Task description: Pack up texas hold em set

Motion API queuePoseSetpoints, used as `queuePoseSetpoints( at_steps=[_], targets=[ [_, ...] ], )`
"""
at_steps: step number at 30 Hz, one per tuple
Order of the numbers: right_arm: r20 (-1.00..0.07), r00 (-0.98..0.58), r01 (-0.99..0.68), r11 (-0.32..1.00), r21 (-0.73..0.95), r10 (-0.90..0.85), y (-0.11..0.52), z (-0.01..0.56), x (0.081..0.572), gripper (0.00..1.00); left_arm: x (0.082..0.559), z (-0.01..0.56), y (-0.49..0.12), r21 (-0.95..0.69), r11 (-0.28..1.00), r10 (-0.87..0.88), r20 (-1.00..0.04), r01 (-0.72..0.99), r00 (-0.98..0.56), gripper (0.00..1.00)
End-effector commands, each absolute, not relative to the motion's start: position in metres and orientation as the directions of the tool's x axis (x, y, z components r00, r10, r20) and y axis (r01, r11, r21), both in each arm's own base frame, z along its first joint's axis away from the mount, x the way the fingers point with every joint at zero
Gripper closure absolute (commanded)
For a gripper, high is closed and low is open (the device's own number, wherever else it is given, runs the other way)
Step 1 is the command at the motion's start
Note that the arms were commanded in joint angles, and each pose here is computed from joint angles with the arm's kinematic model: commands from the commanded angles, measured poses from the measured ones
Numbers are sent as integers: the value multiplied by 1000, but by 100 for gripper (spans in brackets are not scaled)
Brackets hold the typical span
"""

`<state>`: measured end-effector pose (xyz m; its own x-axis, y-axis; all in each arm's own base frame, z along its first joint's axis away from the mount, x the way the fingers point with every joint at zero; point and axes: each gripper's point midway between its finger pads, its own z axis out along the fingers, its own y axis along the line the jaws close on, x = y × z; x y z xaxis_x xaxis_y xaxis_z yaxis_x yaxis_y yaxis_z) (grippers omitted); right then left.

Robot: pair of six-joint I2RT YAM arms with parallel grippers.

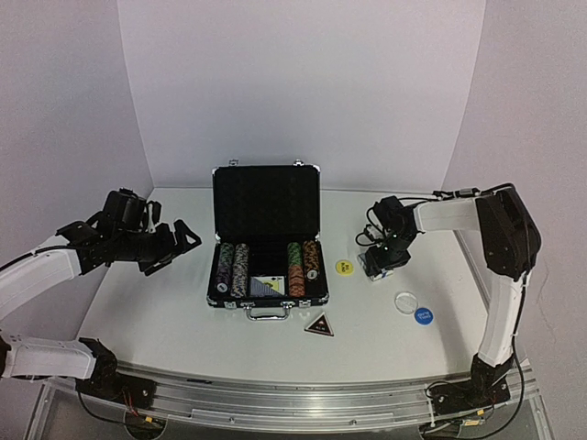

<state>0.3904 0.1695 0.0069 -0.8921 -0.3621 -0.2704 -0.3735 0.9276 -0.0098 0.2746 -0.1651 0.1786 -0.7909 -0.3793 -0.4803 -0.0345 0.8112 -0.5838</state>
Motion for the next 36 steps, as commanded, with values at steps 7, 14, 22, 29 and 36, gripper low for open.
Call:
queuePoseSetpoints(
  at_steps=[7, 14, 22, 29, 36],
  targets=[
    [-416, -800, -494, 868, 46, -432, 189, 86, 366, 64, 286, 221, -221, -726, 664, -287, -465, 176, -837, 0],
    [-528, -643, -729, 655, 200, -555, 264, 149, 294, 61, 284, 247, -288, -865, 409, -143, -377, 292, -915, 0],
    [-560, -506, -855, 468, 225, -656, 320, 174, 244, 61, 267, 219, -381, -922, 294, 107, -228, 250, -968, 1],
    [-552, -430, -896, 412, 165, -714, 338, 169, 232, 61, 249, 196, -412, -965, 211, 227, -107, 156, -968, 6],
    [-559, -384, -918, 368, 147, -735, 347, 171, 225, 61, 228, 195, -422, -978, 166, 296, -71, 125, -952, 8]
  ],
)
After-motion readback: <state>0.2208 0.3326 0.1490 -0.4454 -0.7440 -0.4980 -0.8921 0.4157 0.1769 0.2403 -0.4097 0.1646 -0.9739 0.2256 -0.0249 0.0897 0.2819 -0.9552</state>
